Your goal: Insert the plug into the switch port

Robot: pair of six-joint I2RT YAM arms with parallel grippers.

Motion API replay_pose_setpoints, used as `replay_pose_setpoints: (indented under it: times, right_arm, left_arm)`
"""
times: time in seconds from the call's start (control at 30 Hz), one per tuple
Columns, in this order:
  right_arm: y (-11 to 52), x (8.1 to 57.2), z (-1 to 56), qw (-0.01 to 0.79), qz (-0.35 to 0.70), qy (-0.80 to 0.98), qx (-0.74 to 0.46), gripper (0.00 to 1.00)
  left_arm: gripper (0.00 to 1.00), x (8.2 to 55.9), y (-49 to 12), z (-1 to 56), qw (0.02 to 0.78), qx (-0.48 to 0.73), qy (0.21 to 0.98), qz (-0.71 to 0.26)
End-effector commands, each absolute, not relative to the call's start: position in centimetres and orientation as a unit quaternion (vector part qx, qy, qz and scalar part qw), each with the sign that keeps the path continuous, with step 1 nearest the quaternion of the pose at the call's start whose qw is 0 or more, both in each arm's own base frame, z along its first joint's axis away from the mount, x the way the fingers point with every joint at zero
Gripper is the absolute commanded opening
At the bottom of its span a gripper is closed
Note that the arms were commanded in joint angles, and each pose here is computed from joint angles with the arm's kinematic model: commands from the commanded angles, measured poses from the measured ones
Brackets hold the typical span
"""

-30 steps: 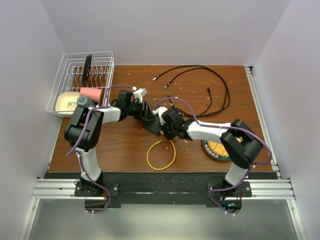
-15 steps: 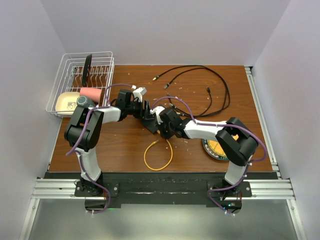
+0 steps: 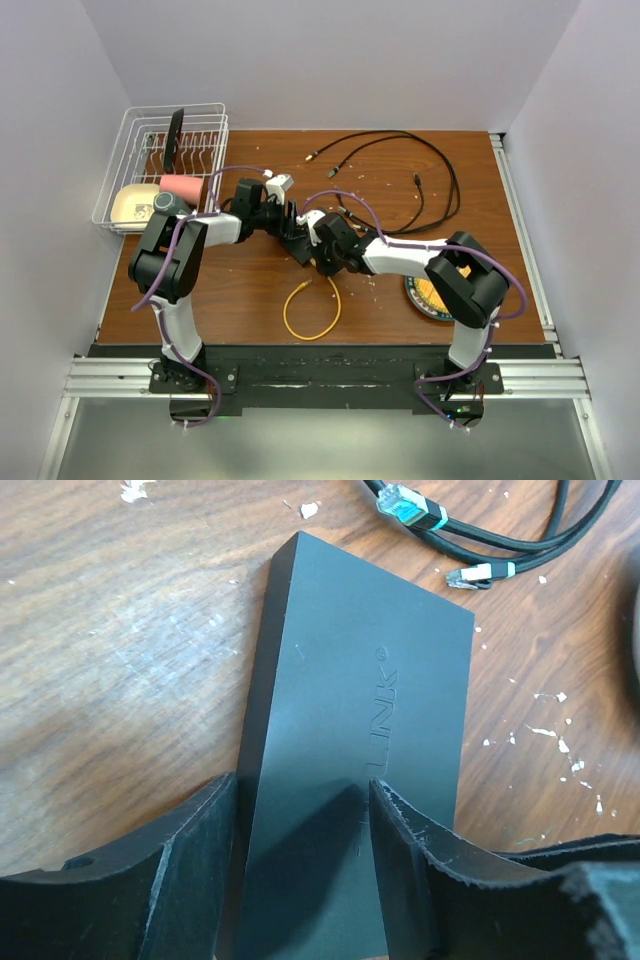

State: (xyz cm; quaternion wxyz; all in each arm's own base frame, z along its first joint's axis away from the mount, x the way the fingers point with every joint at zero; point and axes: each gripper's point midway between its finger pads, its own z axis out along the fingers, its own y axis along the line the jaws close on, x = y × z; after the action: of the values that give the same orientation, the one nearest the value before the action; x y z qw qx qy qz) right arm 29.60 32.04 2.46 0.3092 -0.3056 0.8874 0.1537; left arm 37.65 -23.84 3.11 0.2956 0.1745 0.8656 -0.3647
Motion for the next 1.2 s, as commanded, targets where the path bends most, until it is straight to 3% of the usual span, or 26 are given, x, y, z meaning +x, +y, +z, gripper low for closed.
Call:
replay_pose_setpoints:
  times: [0.0,0.23,0.53,0.67,0.83,1.17]
  right_arm:
    - [37.9,41.4,16.8,0.579,0.222,0.76,-0.196,0.0]
    - [38.8,42.7,17.7,0.59,0.228,0.752,-0.186,0.0]
    - [38.1,43.5,18.7,0.602,0.224,0.748,-0.168,0.0]
    - [37.9,43.8,19.0,0.604,0.223,0.747,-0.164,0.0]
    - [38.0,44.4,19.1,0.606,0.223,0.747,-0.157,0.0]
    - [37.4,44.5,19.1,0.601,0.219,0.754,-0.148,0.0]
  left_arm:
    - [0.55,20.9,-27.6,2.5,-0.025,0.164,0.847,-0.505]
    - [0.47,18.6,-27.2,2.4,-0.054,0.166,0.843,-0.508]
    - [0.27,16.0,-26.8,2.2,-0.091,0.174,0.834,-0.515]
    - [0.25,15.2,-26.6,2.1,-0.104,0.175,0.834,-0.513]
    - [0.12,14.3,-26.4,1.9,-0.115,0.175,0.834,-0.51]
    - [0.13,13.3,-26.2,1.4,-0.124,0.172,0.839,-0.5]
